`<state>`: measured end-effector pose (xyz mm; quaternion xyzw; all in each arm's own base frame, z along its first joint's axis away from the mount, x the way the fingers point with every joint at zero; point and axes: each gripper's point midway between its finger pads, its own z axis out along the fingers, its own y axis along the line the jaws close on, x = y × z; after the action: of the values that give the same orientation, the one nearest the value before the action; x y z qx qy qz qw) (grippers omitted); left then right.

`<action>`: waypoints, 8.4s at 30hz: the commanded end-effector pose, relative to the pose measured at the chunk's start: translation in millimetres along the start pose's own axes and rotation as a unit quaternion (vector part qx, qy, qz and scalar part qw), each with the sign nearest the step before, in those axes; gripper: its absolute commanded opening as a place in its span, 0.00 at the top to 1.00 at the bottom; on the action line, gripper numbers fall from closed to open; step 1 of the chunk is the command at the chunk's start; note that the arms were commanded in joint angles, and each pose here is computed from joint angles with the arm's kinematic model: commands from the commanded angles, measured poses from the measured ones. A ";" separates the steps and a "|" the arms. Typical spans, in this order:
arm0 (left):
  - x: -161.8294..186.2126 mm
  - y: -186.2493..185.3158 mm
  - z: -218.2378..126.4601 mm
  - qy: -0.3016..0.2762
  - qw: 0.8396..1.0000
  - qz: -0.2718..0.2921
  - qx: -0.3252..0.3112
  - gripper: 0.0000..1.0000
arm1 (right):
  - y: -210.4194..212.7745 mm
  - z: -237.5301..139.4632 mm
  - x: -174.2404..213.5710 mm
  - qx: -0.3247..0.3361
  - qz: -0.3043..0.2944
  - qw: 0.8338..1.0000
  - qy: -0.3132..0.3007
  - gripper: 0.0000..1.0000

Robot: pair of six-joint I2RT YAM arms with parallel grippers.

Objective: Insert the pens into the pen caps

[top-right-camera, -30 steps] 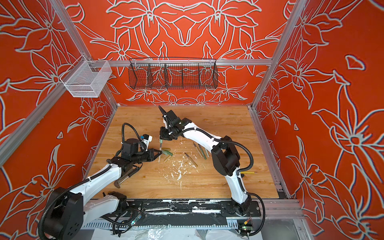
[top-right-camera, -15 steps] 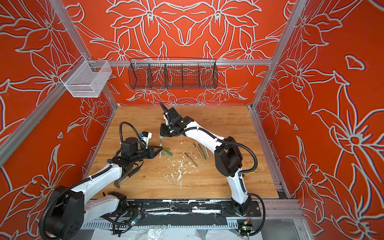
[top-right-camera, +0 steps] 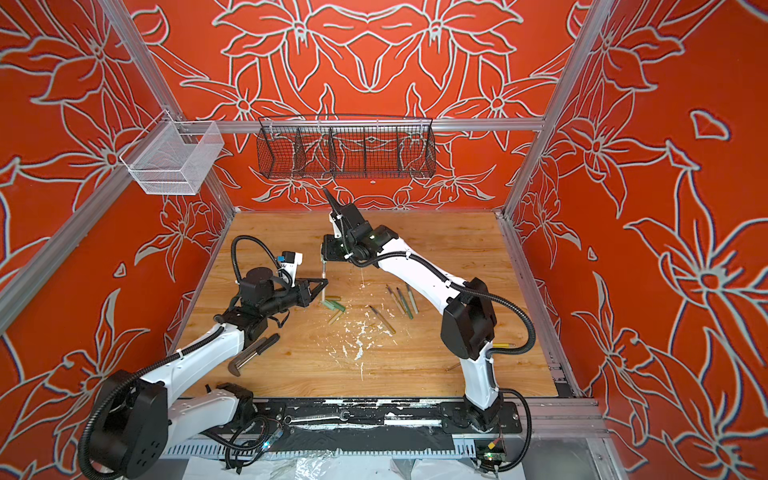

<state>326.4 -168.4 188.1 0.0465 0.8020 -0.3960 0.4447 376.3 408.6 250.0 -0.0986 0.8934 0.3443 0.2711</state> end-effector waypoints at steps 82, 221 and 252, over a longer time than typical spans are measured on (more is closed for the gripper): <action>-60.5 -106.3 -30.1 -0.110 0.956 0.247 0.111 1.00 | 55.1 -155.1 -12.6 -0.160 -0.136 0.977 -0.039 0.58; -92.6 -77.3 1.5 -0.046 0.991 0.062 0.113 0.03 | -81.7 -125.0 -36.8 0.016 0.047 0.999 0.007 1.00; -0.7 -15.3 -46.8 0.161 0.954 -0.072 -0.243 0.03 | -397.2 -131.3 43.5 0.396 0.083 0.883 0.236 1.00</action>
<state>307.3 -153.8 216.1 -0.0617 0.9276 -0.2197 0.2957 431.7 44.2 90.0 0.0408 0.9978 0.0027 0.0512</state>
